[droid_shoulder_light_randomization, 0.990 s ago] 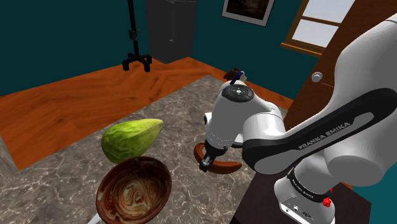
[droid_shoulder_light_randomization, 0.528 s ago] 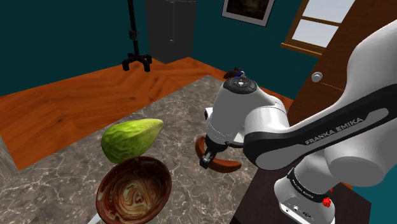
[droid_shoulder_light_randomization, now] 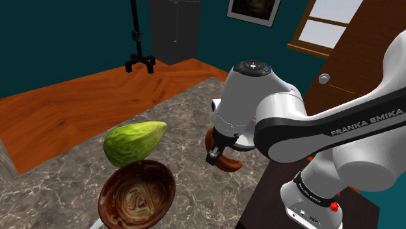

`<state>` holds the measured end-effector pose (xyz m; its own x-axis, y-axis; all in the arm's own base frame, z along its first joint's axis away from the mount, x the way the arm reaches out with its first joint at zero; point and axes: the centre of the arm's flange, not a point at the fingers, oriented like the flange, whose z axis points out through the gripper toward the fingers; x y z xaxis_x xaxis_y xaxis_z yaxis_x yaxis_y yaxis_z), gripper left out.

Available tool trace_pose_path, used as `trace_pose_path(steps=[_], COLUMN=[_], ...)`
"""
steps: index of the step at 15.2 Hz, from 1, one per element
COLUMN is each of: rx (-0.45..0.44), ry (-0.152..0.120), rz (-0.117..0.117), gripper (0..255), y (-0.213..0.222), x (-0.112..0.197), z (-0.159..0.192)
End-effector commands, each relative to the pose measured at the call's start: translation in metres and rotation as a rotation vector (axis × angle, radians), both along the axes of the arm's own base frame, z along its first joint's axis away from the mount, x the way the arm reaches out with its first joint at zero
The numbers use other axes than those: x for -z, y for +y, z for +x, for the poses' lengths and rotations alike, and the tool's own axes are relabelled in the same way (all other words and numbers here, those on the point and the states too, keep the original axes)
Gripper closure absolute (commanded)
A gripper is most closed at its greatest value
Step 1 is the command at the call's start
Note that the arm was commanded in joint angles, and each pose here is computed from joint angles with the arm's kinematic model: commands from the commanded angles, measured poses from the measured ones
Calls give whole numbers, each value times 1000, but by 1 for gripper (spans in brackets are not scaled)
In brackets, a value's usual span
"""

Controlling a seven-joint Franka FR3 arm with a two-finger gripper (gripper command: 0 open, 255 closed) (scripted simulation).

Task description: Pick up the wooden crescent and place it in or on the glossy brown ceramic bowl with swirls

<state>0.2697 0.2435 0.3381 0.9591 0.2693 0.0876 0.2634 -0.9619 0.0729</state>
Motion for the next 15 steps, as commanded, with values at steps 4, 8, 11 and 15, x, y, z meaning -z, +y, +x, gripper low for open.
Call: trace_pose_path(steps=[4,8,11,15], rx=[0,0,0,0], ry=[0,0,0,0], rz=[0,0,0,0], gripper=[255,255,255,255], y=[-1,-1,-1,-1], x=[-26,-48,-63,-85], z=[0,0,0,0])
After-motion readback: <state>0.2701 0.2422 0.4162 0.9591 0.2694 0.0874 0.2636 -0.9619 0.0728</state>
